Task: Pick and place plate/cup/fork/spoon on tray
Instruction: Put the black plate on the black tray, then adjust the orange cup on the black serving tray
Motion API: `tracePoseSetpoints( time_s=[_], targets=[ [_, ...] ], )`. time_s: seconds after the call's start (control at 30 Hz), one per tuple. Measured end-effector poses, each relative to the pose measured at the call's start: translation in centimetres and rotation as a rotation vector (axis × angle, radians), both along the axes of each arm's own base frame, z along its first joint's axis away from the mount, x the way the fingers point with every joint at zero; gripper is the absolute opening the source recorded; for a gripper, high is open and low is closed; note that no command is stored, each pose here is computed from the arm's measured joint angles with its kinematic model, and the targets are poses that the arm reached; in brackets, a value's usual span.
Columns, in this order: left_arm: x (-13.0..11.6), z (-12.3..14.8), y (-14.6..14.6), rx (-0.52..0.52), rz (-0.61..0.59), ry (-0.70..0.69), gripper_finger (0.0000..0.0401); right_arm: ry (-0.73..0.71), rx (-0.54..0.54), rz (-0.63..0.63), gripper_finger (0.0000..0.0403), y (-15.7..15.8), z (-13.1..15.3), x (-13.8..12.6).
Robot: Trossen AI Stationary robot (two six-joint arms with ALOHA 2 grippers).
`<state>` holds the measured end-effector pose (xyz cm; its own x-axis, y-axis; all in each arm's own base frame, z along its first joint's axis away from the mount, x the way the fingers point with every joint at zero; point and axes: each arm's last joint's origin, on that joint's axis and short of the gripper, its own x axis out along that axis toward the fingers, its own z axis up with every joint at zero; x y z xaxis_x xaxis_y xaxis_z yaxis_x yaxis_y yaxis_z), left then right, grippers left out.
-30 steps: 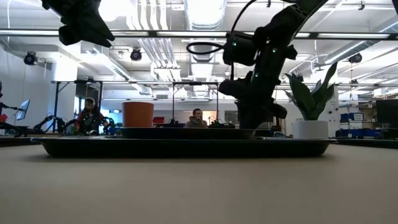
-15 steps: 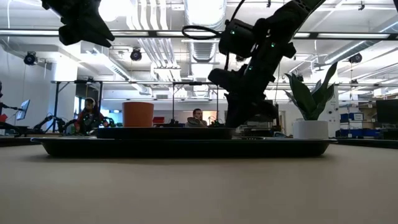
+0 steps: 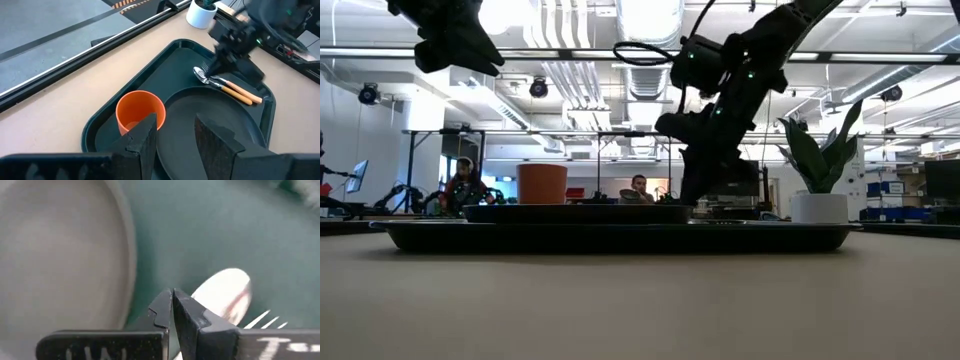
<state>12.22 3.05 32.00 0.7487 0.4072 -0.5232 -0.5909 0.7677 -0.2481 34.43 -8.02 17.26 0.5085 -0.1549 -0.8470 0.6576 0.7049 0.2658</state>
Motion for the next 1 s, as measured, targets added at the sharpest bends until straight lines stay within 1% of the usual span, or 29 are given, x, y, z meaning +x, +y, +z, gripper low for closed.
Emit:
tracePoseSetpoints(
  time_s=[0.23,0.37,0.63,0.77,0.9,1.0],
  targets=[
    [0.0,0.0,0.0,0.0,0.0,0.0,0.0114,-0.04,-0.062,-0.047,0.0008,-4.9,1.7,-0.4],
    [0.0,0.0,0.0,0.0,0.0,0.0,0.0114,-0.054,-0.028,-0.064,0.0008,-6.9,1.6,-0.9],
    [0.0,0.0,0.0,0.0,0.0,0.0,0.0114,-0.023,0.04,-0.026,0.0008,-7.5,-1.5,0.0],
    [0.0,0.0,0.0,0.0,0.0,0.001,0.0114,-0.028,0.041,-0.014,0.0008,-7.9,-2.8,0.9],
    [0.2,-0.1,0.0,-0.001,0.0,0.008,0.0114,-0.062,0.049,0.014,0.0008,-8.3,-2.4,2.1],
    [0.4,-0.2,0.1,-0.003,0.0,0.018,0.0114,-0.13,0.044,0.064,0.0008,-8.5,-0.6,3.2]
  ],
)
